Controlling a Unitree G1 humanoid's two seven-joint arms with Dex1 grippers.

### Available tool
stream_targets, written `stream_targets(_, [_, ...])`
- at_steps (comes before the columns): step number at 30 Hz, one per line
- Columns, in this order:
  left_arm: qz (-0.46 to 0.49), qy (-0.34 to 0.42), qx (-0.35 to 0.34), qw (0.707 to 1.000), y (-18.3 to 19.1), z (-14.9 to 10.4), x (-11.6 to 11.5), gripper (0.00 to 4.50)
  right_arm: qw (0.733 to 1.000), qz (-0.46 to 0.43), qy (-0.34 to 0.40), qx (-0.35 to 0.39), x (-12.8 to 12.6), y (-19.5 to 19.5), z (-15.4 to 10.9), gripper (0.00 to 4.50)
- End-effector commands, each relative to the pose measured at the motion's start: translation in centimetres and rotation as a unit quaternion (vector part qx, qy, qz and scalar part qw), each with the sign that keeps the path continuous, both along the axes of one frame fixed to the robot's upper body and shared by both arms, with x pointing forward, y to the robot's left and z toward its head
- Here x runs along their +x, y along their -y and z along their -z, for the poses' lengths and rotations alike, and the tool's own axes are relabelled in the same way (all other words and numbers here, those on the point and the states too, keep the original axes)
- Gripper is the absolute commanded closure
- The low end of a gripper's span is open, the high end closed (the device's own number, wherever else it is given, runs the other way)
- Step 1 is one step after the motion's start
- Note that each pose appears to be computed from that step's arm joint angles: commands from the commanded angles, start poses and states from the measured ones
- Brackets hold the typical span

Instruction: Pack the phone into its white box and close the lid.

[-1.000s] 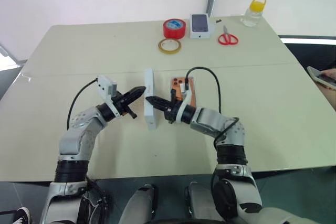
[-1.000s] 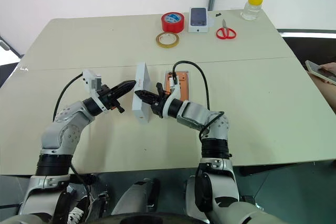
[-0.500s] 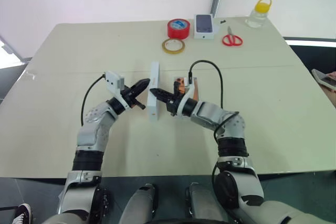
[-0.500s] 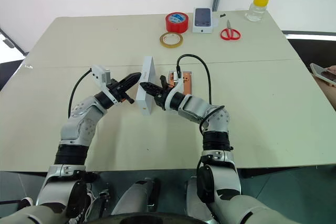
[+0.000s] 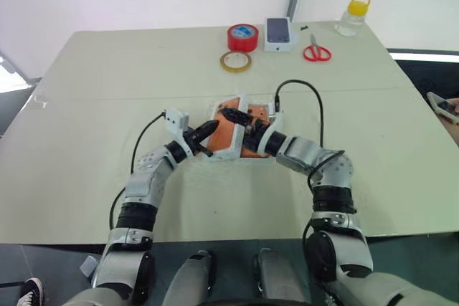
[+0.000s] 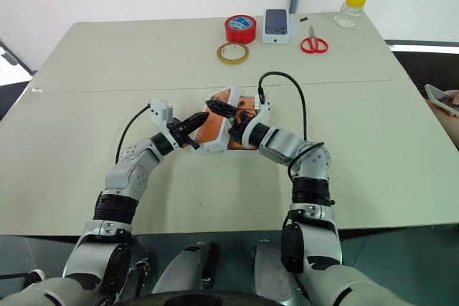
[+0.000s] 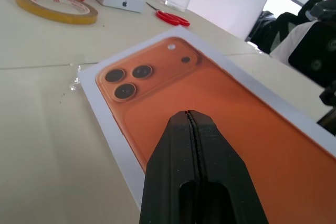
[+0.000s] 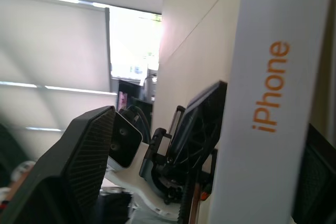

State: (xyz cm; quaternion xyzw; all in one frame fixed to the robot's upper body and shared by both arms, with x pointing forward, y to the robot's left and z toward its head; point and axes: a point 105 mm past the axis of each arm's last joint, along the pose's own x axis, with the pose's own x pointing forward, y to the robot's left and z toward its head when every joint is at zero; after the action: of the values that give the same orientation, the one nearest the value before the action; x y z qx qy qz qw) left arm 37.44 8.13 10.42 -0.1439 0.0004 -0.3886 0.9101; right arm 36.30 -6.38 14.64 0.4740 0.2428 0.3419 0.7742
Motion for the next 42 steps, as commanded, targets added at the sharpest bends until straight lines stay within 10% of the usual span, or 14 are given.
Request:
stream_targets(1, [0.009,0.031,-0.005,0.999,1.3,-1.6,0.5,4.5,0.997,0.013,0.078,-0.027,-0.1,2.7,-2.7,0.04])
stream_targets(11, [0.007,0.041,-0.002,0.999,0.6,-2.2,1.1,4.5,0.956,0.039,0.175,-0.233,-0.2,6.5,-1.4,0.04])
stream_targets(14, [-0.005,0.048,-0.005,0.999,-0.5,-3.5,1.4,4.5,0.941,0.072,0.203,-0.261,0.8,7.0,-2.0,0.88])
stream_targets(21, [-0.046,0.037,0.021,0.998,-3.9,-3.5,1.7,4.5,0.89,0.07,0.292,-0.343,1.3,6.3,-2.3,4.39])
stream_targets(31, [-0.04,-0.036,0.074,0.996,-3.6,0.4,1.0,4.5,0.793,0.001,0.391,-0.467,0.9,3.9,-0.2,4.45])
stream_targets(42, [-0.007,-0.047,0.099,0.994,-0.8,1.4,1.1,4.5,0.796,-0.006,0.394,-0.459,1.0,3.7,-0.2,4.45])
